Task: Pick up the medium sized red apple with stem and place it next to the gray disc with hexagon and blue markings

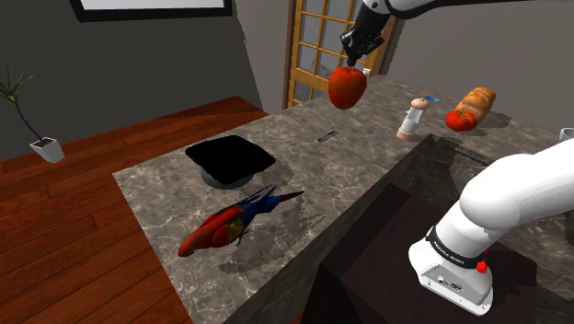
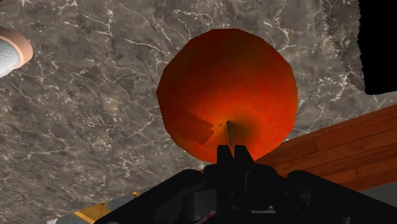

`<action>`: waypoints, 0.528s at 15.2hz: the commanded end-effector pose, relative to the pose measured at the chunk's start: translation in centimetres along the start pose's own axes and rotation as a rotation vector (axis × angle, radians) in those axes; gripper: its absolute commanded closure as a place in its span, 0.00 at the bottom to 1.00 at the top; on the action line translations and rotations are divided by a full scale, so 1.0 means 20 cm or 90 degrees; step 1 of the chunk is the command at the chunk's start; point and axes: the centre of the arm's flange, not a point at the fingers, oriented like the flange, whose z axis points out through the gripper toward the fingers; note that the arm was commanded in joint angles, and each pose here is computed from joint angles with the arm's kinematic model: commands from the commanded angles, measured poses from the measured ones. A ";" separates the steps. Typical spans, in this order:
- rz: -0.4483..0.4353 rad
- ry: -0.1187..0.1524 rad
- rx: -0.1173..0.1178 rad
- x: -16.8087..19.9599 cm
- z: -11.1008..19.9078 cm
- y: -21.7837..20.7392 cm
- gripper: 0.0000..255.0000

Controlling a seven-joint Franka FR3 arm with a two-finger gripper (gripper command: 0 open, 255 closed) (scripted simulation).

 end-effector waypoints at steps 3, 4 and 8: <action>0.001 0.000 0.000 -0.13 -0.06 -0.23 1.00; 0.001 0.000 0.000 -0.16 -0.07 -0.29 1.00; 0.001 0.000 0.000 -0.28 -0.14 -0.52 1.00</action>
